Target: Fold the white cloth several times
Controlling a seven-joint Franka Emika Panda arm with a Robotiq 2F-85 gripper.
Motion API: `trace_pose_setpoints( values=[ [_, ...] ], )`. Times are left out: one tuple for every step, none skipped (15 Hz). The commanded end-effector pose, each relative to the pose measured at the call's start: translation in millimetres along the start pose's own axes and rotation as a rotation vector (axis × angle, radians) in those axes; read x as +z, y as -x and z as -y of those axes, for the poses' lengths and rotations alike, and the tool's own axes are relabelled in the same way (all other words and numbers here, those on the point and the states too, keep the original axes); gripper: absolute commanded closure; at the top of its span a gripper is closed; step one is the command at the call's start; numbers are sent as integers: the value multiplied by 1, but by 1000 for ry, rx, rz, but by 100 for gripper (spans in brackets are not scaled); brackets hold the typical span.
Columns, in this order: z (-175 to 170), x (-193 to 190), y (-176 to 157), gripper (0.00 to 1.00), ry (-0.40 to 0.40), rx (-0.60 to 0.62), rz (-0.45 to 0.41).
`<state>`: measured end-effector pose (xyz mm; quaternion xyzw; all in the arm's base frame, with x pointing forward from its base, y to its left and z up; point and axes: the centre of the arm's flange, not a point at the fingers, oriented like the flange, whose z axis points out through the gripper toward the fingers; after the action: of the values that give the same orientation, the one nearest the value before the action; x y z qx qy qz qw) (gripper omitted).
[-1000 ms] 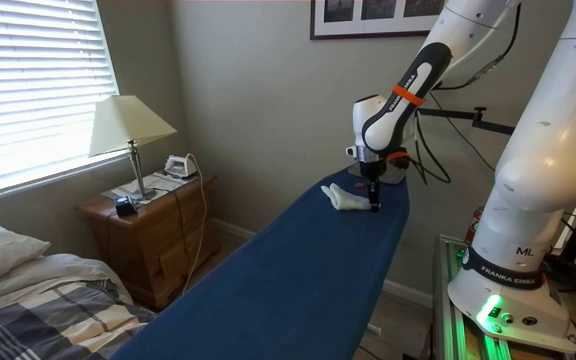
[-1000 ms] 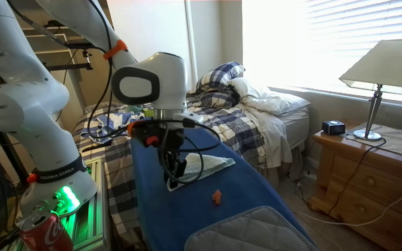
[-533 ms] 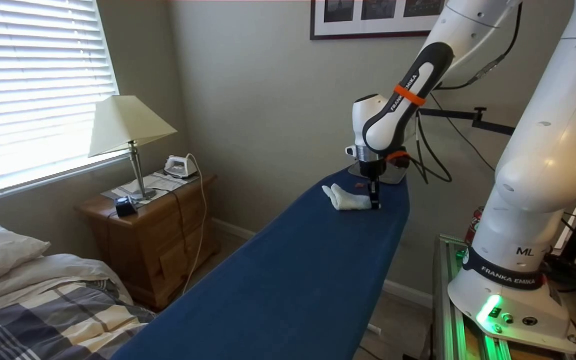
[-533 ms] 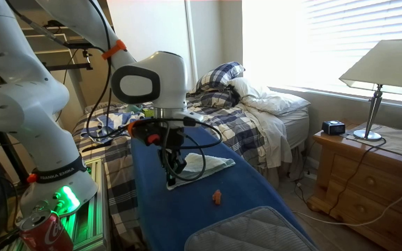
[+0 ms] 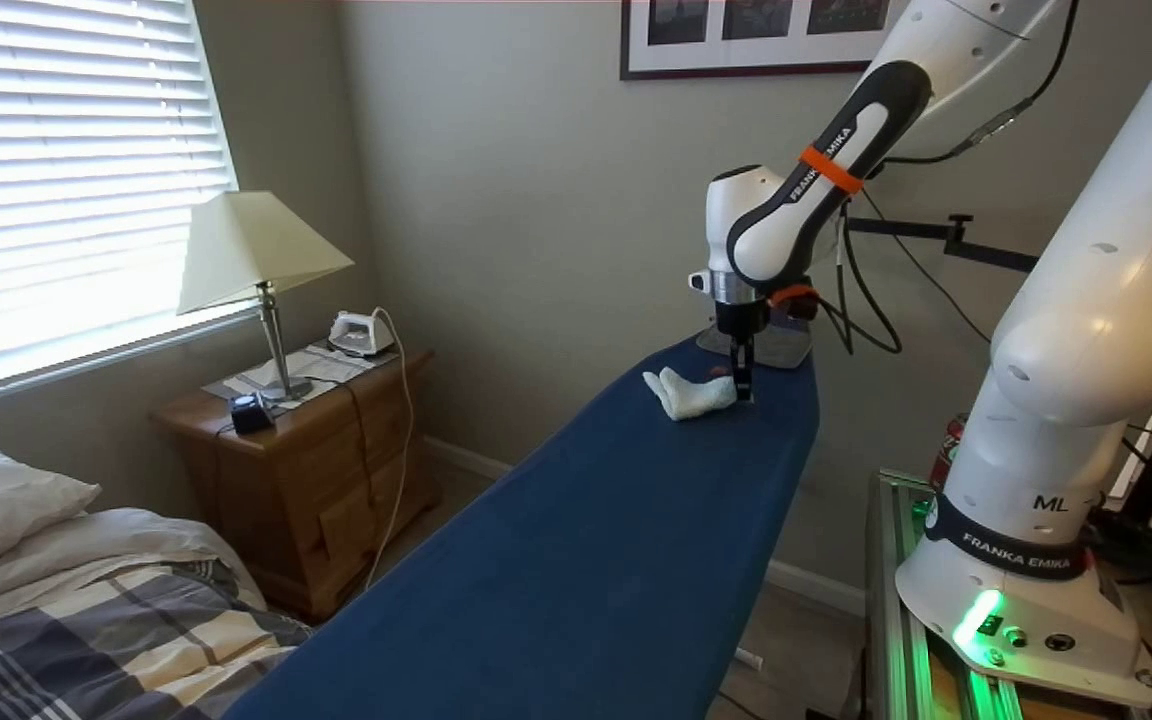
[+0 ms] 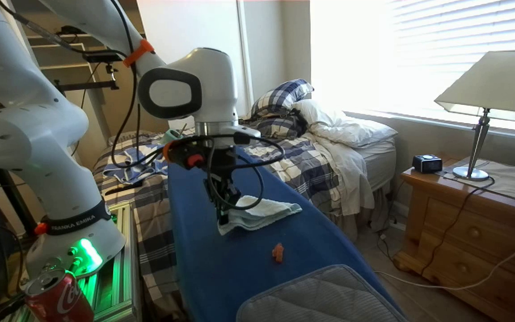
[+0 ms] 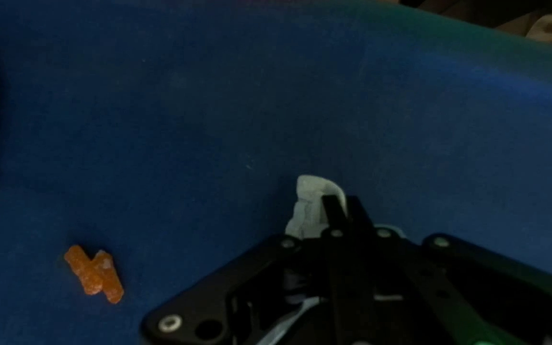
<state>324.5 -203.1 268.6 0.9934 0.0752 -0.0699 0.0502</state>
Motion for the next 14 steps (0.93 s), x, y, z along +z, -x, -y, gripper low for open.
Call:
trace_pose_setpoints(
  values=[
    [19, -25, 15, 96, 2, 57, -31],
    [17, -30, 13, 96, 6, 75, -45],
    [17, -33, 11, 96, 11, 90, -53],
    [15, -37, 9, 96, 18, 109, -62],
    [14, -39, 6, 96, 21, 125, -69],
    [13, -41, 4, 96, 23, 148, -77],
    [12, -42, 1, 96, 24, 173, -84],
    [12, -43, -1, 96, 25, 192, -92],
    [11, -44, -4, 96, 25, 210, -105],
    [11, -43, -8, 96, 29, 227, -114],
    [11, -43, -11, 96, 32, 239, -122],
    [11, -44, -13, 96, 38, 255, -131],
    [10, -46, -16, 96, 39, 268, -140],
    [8, -47, -18, 96, 45, 283, -156]
  ],
)
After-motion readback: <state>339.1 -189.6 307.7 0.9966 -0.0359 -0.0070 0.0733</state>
